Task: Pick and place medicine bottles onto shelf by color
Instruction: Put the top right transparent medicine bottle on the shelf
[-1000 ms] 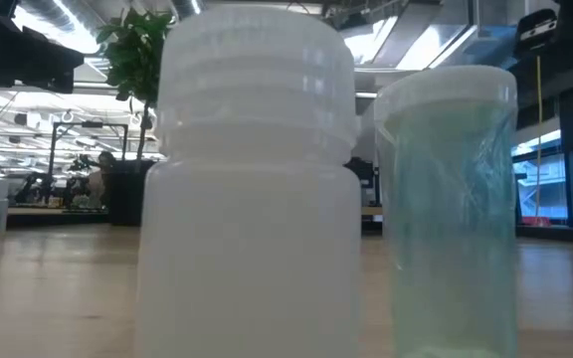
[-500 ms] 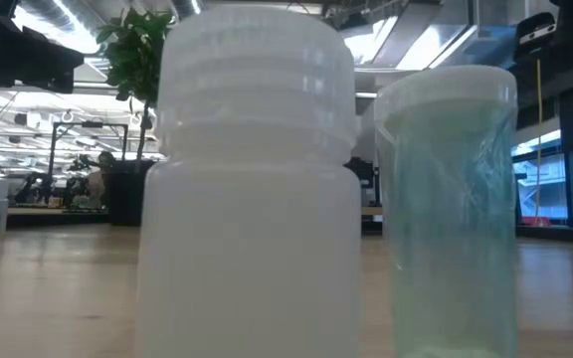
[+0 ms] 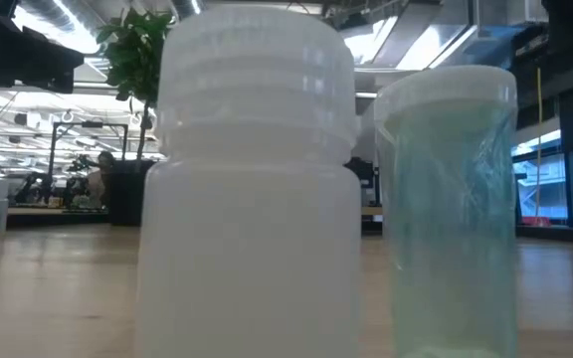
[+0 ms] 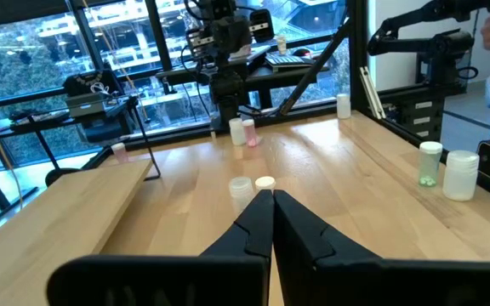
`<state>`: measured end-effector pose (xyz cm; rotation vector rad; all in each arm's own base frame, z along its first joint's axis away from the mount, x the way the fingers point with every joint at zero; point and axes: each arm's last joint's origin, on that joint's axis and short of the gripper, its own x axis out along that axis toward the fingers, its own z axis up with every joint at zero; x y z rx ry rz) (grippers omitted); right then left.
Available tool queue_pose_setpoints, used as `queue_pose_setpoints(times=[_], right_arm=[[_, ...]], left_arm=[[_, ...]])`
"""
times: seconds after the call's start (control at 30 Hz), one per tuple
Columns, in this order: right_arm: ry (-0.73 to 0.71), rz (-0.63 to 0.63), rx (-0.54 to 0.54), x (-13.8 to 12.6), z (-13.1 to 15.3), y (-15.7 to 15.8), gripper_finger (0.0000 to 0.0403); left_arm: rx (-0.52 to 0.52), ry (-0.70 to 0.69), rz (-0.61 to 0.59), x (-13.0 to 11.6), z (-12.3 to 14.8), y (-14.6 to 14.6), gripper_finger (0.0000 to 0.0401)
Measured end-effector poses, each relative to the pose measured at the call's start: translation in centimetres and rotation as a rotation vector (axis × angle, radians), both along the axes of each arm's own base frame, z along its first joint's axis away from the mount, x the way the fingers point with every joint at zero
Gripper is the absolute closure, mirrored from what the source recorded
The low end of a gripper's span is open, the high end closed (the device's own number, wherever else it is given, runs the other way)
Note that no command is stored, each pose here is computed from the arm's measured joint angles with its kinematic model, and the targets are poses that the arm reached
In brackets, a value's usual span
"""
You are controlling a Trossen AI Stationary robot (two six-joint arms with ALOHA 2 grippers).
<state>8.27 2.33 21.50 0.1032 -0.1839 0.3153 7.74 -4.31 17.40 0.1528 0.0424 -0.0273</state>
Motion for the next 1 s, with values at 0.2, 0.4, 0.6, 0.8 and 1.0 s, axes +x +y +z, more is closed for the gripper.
queue_pose_setpoints(times=[0.2, 0.4, 0.6, 0.8, 1.0], right_arm=[[0.088, -0.051, 0.088, 0.3, -0.5, -0.1, 0.0392], [0.191, -0.105, 0.15, 0.9, -0.4, -0.1, 0.0398], [0.31, -0.221, 0.12, 1.4, 2.4, -0.3, 0.04], [0.406, -0.265, 0.159, 2.8, 6.1, -0.1, 0.0401], [0.535, -0.283, 0.104, 4.7, 8.7, 0.5, 0.0401]], left_arm=[[0.0, 0.0, 0.0, 0.0, 0.0, 0.0, 0.0401], [0.0, 0.0, 0.0, 0.0, 0.0, 0.0, 0.0401], [0.0, 0.0, 0.0, 0.0, 0.0, 0.0, 0.0401], [0.0, 0.0, 0.0, 0.0, 0.0, 0.0, 0.0401], [0.0, 0.0, 0.0, 0.0, 0.0, 0.0, 0.0401]])
